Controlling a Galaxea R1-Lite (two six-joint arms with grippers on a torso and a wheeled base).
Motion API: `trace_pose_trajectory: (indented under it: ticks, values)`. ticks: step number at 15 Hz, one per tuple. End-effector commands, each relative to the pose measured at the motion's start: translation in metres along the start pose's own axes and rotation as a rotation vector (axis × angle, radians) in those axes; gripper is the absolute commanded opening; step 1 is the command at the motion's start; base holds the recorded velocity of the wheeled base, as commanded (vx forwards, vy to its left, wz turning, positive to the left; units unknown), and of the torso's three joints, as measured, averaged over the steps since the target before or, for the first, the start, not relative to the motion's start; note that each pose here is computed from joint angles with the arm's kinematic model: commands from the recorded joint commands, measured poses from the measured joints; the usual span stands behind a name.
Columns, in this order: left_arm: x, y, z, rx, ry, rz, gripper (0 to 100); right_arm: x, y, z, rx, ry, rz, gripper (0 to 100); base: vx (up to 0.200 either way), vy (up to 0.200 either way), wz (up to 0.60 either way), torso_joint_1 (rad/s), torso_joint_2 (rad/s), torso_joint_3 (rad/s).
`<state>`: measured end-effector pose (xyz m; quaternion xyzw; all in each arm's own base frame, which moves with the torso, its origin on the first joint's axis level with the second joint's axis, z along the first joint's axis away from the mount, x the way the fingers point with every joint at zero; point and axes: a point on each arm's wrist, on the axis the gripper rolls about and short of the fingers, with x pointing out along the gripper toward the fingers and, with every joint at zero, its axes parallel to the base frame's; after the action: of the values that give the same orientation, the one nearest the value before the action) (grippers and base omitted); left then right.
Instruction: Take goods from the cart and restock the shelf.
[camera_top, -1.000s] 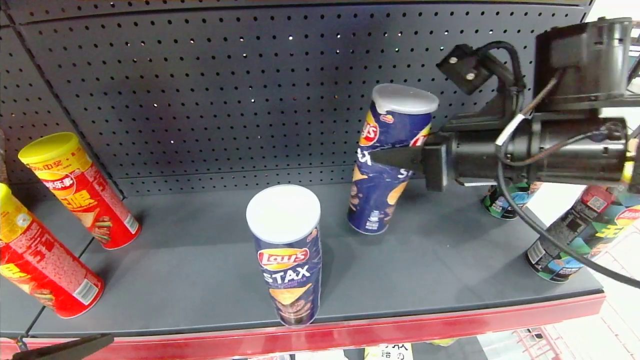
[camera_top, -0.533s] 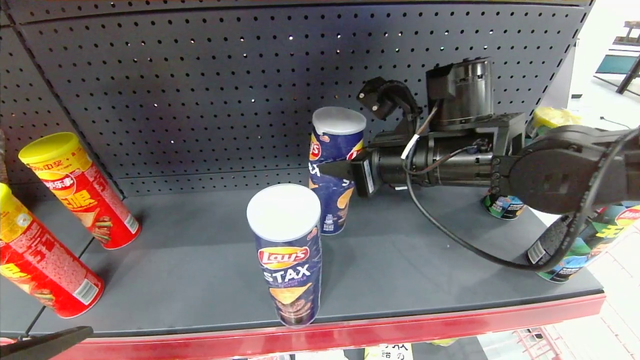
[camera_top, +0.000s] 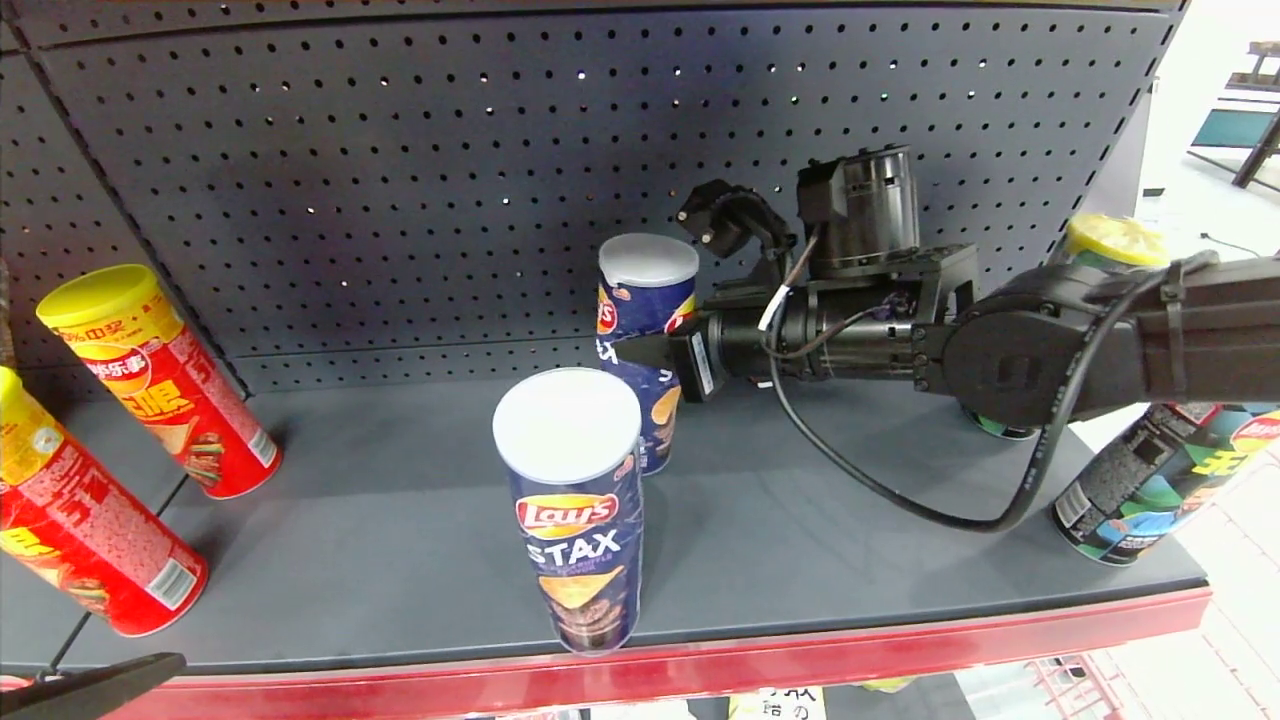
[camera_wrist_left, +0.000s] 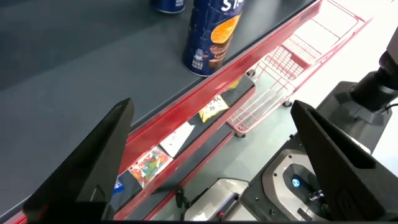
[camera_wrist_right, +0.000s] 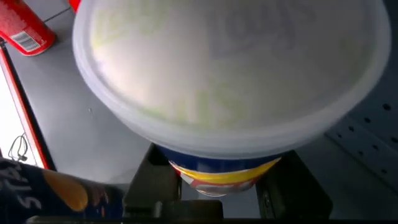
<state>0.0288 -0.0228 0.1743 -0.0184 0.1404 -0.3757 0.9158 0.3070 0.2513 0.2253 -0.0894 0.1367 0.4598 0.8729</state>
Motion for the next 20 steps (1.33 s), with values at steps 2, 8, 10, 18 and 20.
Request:
trace_pose_trajectory:
  ticks: [2, 8, 10, 18, 20]
  values:
    - [0.001, 0.000, 0.001, -0.001, 0.003, 0.000, 100, 0.003, 0.006, -0.001, -0.003, 0.007, 0.017, 100, 0.000, 0.000, 0.00, 0.000, 0.00, 0.000]
    - [0.003, 0.001, 0.000, -0.013, 0.019, 0.003, 100, -0.025, 0.018, -0.005, 0.006, 0.028, -0.008, 100, 0.000, 0.000, 0.00, 0.000, 0.00, 0.000]
    - [0.008, 0.003, 0.000, -0.021, 0.045, 0.015, 100, -0.046, 0.023, -0.008, 0.016, 0.035, -0.032, 100, 0.000, 0.000, 0.00, 0.000, 0.00, 0.000]
    - [0.071, 0.024, 0.020, -0.067, 0.287, 0.168, 100, -0.178, 0.062, -0.051, 0.086, 0.021, -0.136, 100, 0.000, 0.000, 0.00, 0.000, 0.00, 0.000]
    - [0.099, 0.033, 0.027, -0.076, 0.365, 0.198, 100, -0.224, 0.074, -0.060, 0.065, -0.066, -0.135, 100, 0.000, 0.000, 0.00, 0.000, 0.00, 0.000]
